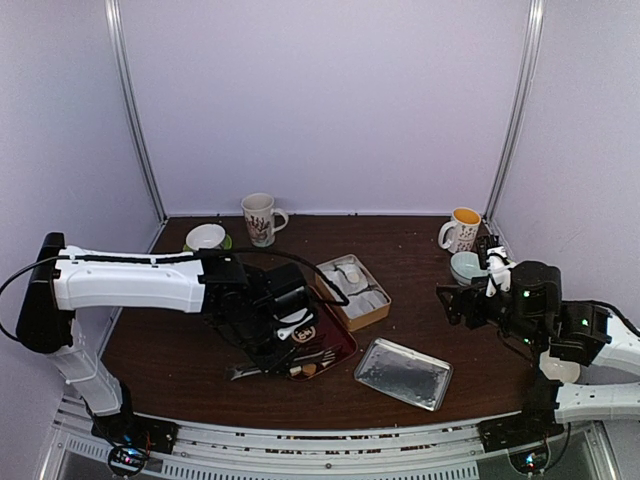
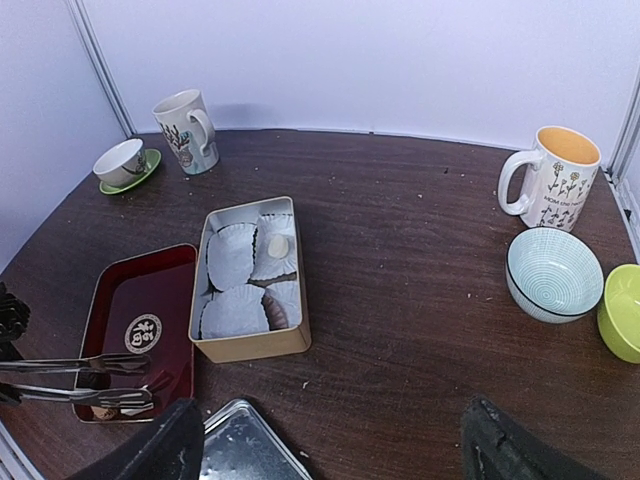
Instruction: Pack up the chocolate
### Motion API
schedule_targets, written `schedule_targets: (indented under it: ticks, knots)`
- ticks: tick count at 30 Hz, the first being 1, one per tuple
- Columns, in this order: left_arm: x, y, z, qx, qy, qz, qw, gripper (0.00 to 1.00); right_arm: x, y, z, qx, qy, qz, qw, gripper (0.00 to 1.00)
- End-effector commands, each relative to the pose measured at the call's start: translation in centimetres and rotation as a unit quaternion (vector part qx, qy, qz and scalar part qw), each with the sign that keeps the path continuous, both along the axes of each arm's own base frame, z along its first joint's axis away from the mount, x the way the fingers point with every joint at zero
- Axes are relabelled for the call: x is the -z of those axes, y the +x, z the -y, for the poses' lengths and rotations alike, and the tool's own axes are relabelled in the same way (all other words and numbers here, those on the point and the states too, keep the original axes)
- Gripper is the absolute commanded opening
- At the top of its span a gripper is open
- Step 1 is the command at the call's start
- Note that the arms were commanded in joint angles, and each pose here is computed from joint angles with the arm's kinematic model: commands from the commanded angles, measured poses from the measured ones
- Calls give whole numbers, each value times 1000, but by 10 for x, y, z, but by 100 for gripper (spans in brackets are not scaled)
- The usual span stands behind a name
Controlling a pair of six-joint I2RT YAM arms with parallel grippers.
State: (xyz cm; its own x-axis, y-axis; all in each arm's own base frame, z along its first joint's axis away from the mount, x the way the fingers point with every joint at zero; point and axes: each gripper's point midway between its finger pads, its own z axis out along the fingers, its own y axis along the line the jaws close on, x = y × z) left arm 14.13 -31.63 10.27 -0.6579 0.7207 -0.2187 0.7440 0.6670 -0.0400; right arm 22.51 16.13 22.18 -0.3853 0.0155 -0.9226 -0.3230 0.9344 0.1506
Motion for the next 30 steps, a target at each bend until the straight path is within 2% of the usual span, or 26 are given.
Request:
schedule_targets:
  ticks: [1, 7, 10, 16, 22, 30]
  knots:
    - [-6, -3, 0, 6, 10, -2, 1000, 44, -8, 1, 2, 4, 6, 6, 1000, 89]
    - [-8, 0, -11, 2, 35, 7, 999, 35, -8, 1, 1, 3, 10, 6, 1000, 89]
    - [-17, 5, -8, -1, 27, 23, 999, 29, -8, 1, 1, 4, 12, 6, 1000, 89]
    - [-36, 28, -1, -28, 16, 81, 996, 28, -6, 1, 1, 4, 12, 5, 1000, 89]
    - [-59, 58, 24, -70, -39, 148, 986, 28, -5, 2, 0, 4, 14, 6, 1000, 89]
    - [-77, 105, 36, -86, -42, 199, 975, 28, -7, 5, -4, 3, 10, 8, 1000, 89]
